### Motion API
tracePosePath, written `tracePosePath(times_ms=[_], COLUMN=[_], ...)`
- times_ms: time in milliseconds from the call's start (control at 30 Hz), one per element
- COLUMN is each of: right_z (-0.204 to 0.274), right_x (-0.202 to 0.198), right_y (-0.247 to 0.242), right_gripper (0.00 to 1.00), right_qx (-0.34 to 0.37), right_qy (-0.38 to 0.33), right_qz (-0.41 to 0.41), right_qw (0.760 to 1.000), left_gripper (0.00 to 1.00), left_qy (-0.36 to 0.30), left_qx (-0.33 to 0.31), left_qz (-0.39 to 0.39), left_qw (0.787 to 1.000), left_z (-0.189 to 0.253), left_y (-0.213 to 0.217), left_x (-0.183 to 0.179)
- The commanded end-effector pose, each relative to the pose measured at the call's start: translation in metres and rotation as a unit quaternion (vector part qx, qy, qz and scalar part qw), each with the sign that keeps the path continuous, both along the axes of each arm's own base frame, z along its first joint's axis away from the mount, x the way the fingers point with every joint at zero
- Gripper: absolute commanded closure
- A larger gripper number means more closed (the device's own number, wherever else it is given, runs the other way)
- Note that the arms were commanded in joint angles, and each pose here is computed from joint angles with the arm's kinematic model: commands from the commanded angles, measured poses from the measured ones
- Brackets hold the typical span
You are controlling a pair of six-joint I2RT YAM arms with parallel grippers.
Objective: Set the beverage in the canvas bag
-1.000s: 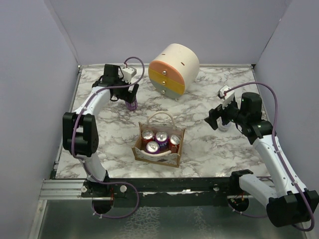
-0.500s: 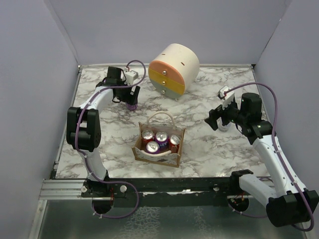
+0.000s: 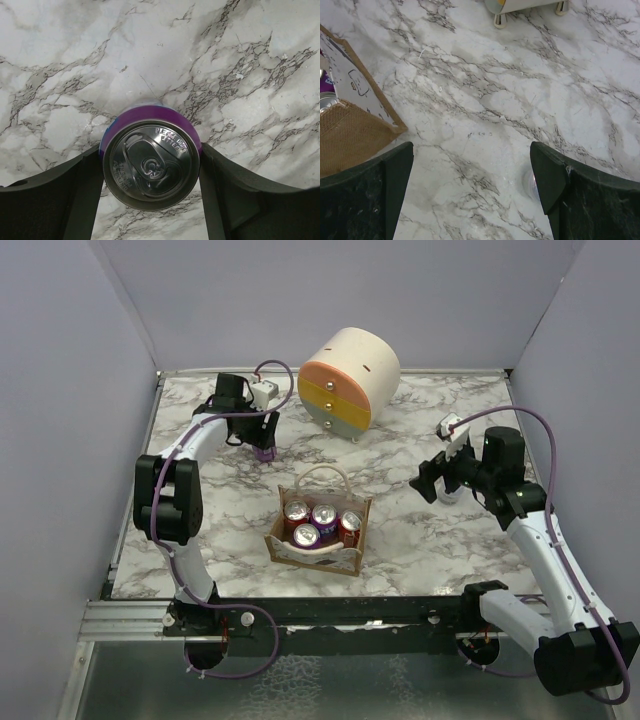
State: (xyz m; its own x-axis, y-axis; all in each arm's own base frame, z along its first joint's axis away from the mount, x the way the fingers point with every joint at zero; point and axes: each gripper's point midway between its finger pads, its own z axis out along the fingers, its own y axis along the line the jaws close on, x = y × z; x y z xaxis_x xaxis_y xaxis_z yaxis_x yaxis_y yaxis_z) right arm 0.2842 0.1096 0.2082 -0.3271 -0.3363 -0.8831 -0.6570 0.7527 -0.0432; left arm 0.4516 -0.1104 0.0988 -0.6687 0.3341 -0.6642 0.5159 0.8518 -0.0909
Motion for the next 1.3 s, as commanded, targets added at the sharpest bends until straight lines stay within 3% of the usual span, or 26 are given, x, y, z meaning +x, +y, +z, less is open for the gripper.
tracePosePath(times_ms=[0, 233, 267, 500, 800, 1033, 1267], right_z=[0.004, 0.014, 0.017, 0.031, 0.030, 0.012, -0.003], right_x=[-0.003, -0.016, -0.021, -0.059, -0.108, -0.139, -0.151], right_y=[0.008, 0.031, 0.037, 0.074, 0.114, 0.144, 0.156], right_gripper=[0.00, 0.02, 0.03, 0.10, 0.19, 0.24, 0.29], right_qx=[0.011, 0.044, 0.051, 0.076, 0.041, 0.025, 0.022], right_qy=[-0.013, 0.003, 0.005, 0.009, 0.005, 0.029, 0.043], right_qz=[0.033, 0.115, 0.139, 0.293, 0.434, 0.508, 0.531], right_qw=[0.999, 0.992, 0.989, 0.953, 0.900, 0.861, 0.846], left_gripper=[0.52, 0.98, 1.00, 1.00, 1.00, 1.00, 1.00], left_qy=[-0.049, -0.117, -0.129, -0.208, -0.264, -0.217, -0.163], left_qx=[-0.021, -0.013, -0.011, -0.037, -0.070, -0.110, -0.158], left_qz=[-0.023, -0.076, -0.079, -0.142, -0.313, -0.414, -0.477], left_qw=[0.998, 0.990, 0.988, 0.967, 0.910, 0.877, 0.849], left_z=[0.042, 0.100, 0.110, 0.196, 0.275, 0.274, 0.256], left_y=[-0.011, -0.018, -0.017, -0.033, -0.069, -0.086, -0.091], left_x=[0.005, -0.014, -0.018, -0.066, -0.173, -0.246, -0.295])
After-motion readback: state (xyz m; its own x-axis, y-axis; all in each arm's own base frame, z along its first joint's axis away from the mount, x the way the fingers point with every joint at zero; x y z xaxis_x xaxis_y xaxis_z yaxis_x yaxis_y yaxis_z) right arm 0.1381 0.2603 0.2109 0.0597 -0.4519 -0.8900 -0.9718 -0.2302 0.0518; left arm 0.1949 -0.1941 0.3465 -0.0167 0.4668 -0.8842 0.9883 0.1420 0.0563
